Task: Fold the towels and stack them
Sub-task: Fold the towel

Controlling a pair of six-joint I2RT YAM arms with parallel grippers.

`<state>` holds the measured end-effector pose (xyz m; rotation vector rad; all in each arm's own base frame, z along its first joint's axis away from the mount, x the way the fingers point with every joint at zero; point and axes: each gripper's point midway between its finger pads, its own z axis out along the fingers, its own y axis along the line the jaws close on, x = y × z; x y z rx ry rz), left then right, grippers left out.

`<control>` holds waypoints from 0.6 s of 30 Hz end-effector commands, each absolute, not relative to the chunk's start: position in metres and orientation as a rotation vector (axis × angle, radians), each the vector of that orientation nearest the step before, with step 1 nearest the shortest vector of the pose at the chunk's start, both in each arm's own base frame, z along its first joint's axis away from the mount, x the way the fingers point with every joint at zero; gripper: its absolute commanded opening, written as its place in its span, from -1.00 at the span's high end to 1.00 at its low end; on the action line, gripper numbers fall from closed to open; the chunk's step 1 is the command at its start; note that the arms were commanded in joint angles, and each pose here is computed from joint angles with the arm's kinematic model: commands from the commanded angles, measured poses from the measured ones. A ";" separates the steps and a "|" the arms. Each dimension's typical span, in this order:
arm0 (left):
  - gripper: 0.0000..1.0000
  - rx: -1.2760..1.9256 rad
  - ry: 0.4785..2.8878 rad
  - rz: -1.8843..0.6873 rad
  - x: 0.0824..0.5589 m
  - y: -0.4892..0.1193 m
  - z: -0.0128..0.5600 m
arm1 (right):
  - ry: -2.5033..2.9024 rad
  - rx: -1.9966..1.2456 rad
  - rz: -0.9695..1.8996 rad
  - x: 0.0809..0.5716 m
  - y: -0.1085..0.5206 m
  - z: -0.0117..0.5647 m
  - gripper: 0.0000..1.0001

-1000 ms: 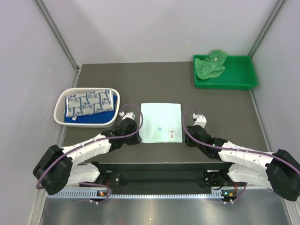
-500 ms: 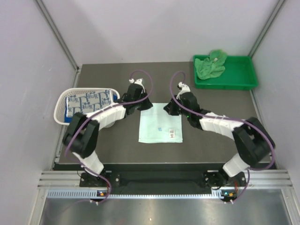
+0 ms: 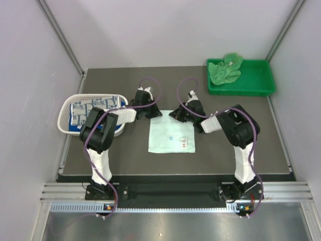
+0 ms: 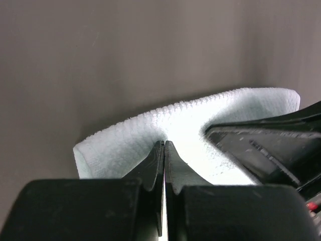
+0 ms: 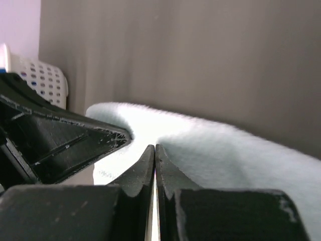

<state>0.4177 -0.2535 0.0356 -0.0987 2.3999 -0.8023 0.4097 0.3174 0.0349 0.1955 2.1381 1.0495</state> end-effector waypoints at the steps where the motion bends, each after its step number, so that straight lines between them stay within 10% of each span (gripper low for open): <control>1: 1.00 -0.093 2.339 -0.815 0.427 -0.254 0.042 | 1.943 0.271 1.127 0.435 0.305 0.072 1.00; 18: 0.99 -0.122 2.332 -0.745 0.436 -0.230 0.044 | 1.991 0.384 1.027 0.441 0.228 0.038 1.00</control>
